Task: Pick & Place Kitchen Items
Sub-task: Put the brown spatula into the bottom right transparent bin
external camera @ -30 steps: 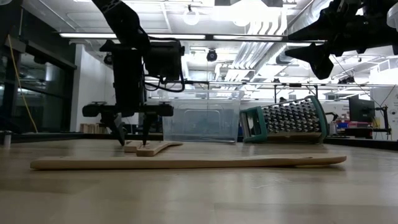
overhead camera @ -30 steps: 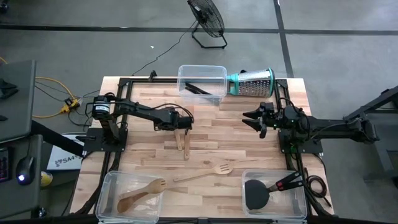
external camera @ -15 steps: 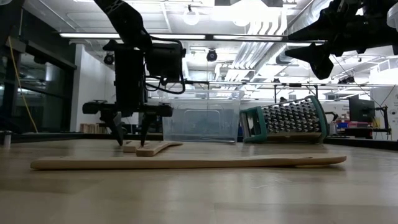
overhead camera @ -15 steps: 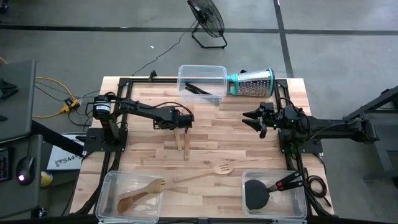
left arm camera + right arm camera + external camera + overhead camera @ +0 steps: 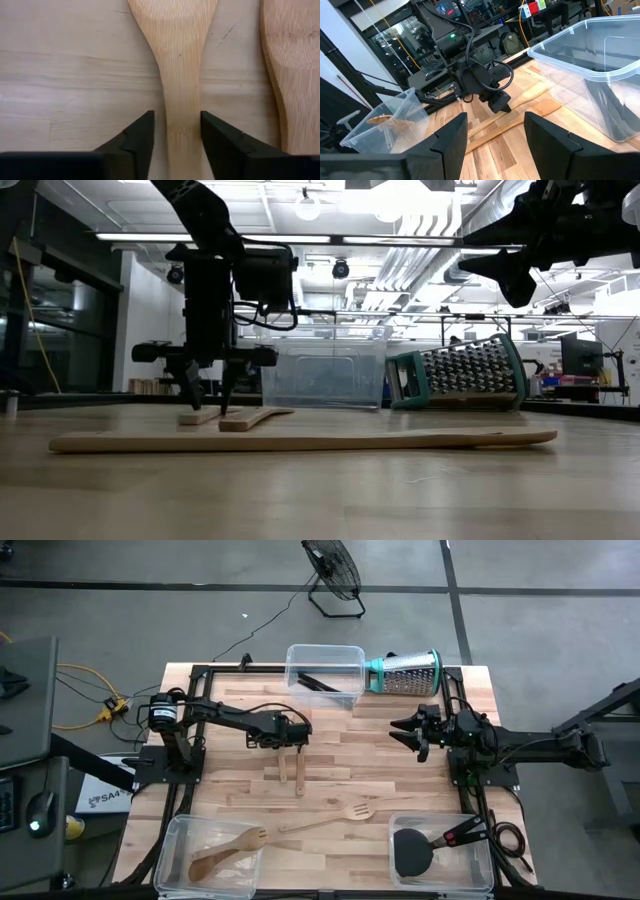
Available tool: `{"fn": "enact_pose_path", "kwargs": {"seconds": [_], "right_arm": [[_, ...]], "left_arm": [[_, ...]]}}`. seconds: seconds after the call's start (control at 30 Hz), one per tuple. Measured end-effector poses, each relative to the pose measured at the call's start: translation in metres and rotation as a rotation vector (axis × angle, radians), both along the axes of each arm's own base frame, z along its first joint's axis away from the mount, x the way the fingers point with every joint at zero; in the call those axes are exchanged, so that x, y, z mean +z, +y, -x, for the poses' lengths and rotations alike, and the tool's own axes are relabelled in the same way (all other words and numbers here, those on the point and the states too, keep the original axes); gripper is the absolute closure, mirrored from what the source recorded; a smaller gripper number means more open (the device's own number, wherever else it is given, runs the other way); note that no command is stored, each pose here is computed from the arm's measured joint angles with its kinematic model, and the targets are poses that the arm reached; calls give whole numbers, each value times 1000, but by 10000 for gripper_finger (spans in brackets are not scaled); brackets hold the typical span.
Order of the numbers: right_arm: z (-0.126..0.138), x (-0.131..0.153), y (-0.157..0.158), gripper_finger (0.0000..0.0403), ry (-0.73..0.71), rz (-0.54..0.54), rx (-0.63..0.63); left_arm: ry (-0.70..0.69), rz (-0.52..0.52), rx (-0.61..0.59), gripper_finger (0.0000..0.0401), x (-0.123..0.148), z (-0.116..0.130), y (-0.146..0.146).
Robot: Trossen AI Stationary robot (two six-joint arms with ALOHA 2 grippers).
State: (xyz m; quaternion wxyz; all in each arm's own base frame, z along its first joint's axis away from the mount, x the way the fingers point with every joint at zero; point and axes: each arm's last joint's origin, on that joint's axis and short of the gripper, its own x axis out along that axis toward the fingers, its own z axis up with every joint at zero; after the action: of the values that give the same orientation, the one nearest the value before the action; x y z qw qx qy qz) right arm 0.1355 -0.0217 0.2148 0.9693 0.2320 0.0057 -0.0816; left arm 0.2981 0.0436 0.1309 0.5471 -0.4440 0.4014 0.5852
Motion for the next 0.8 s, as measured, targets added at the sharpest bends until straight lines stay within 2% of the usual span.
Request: {"fn": "enact_pose_path", "kwargs": {"seconds": [0.13, 0.27, 0.8], "right_arm": [[0, 0, 0, 215, 0, 0, 0], [0, 0, 0, 215, 0, 0, 0], [0, 0, 0, 215, 0, 0, 0]], "left_arm": [[-5, 18, 0, 287, 0, 0, 0], [-7, 31, -4, 309, 0, 0, -1], [17, 87, -34, 310, 0, 1, -2]]}}
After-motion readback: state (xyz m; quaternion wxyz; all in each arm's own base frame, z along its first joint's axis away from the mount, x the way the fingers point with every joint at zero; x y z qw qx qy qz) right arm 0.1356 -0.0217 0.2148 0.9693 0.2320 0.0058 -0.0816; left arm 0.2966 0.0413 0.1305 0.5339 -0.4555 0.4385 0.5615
